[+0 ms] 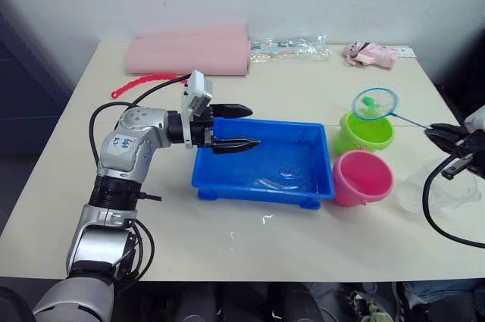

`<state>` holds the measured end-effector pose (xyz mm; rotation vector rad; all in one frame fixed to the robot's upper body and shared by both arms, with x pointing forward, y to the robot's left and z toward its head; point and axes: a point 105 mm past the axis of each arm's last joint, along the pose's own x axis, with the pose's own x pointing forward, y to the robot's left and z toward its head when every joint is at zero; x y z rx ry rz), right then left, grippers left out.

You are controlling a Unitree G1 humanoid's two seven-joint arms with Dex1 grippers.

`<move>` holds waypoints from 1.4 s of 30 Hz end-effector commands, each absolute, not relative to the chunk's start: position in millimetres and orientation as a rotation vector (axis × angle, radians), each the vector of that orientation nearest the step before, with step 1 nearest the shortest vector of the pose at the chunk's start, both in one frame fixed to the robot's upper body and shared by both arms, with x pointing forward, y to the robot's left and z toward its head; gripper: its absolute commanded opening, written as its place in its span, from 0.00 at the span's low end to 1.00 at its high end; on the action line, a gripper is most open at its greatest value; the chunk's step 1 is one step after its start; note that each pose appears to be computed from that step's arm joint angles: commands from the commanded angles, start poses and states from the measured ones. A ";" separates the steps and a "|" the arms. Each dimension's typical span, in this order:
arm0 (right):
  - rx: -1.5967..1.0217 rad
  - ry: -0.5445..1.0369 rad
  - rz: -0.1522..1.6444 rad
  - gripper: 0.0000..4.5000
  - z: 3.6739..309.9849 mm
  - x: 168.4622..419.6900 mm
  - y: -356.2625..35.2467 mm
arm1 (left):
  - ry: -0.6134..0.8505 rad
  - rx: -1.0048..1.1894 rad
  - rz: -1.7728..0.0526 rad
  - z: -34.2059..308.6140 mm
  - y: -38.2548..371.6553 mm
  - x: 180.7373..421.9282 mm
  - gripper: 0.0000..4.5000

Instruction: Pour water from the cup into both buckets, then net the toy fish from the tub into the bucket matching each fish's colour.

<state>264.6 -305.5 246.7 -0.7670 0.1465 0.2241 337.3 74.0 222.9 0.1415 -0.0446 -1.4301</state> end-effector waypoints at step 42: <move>-0.368 0.167 1.208 0.00 204.2 205.4 -181.8 | 0.310 0.505 -1.683 159.7 141.9 245.8 0.99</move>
